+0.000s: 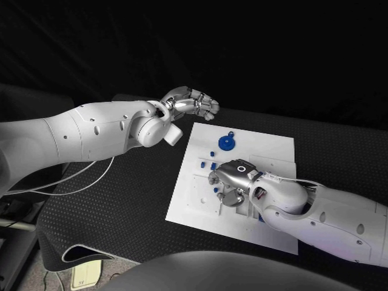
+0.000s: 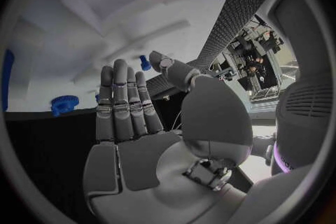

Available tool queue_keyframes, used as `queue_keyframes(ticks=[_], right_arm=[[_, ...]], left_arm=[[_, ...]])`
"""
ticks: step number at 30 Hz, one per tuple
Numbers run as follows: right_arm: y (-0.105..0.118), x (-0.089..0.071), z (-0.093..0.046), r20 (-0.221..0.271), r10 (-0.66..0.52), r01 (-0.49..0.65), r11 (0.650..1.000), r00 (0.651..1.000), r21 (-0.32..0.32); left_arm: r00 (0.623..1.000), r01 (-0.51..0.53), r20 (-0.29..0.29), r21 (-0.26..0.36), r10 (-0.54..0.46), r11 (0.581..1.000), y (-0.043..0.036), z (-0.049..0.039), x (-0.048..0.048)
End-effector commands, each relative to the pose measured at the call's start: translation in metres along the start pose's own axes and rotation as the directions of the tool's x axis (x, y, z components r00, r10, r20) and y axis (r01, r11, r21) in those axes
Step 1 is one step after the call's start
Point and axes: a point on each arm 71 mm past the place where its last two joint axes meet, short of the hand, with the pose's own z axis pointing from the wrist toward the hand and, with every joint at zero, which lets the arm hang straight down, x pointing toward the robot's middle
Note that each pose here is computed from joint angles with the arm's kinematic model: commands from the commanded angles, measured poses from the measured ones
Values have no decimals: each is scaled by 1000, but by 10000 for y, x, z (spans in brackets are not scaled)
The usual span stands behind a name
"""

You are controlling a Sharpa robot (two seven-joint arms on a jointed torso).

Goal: Assemble the parts on the task board

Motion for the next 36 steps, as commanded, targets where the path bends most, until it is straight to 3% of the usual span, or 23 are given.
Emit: queue_keyframes(ticks=[1, 13, 17, 21, 26, 31, 36], right_arm=[[8, -87, -33, 66, 40, -39, 999, 997, -18], [-140, -565, -262, 139, 161, -157, 987, 977, -38], [-280, -738, -354, 132, 242, -243, 970, 961, -13], [-524, -851, -458, 134, 247, -254, 966, 960, 38], [-855, -886, -638, 118, 193, -207, 971, 974, 121], [-952, -833, -688, 58, 141, -148, 976, 988, 162], [-968, -807, -694, 40, 93, -98, 980, 995, 174]], left_arm=[[1000, 9, -12, 8, -9, 1000, -12, 4, 13], [1000, 6, -2, 7, -6, 1000, -1, 0, -29], [1000, 3, 6, 9, -3, 1000, 4, -1, -54], [1000, 0, 15, 7, -1, 1000, 13, -8, -89], [1000, -1, 21, 6, 1, 1000, 22, -17, -118], [1000, -2, 24, 5, 2, 1000, 26, -14, -130], [1000, -2, 22, 5, 2, 1000, 29, -14, -130]])
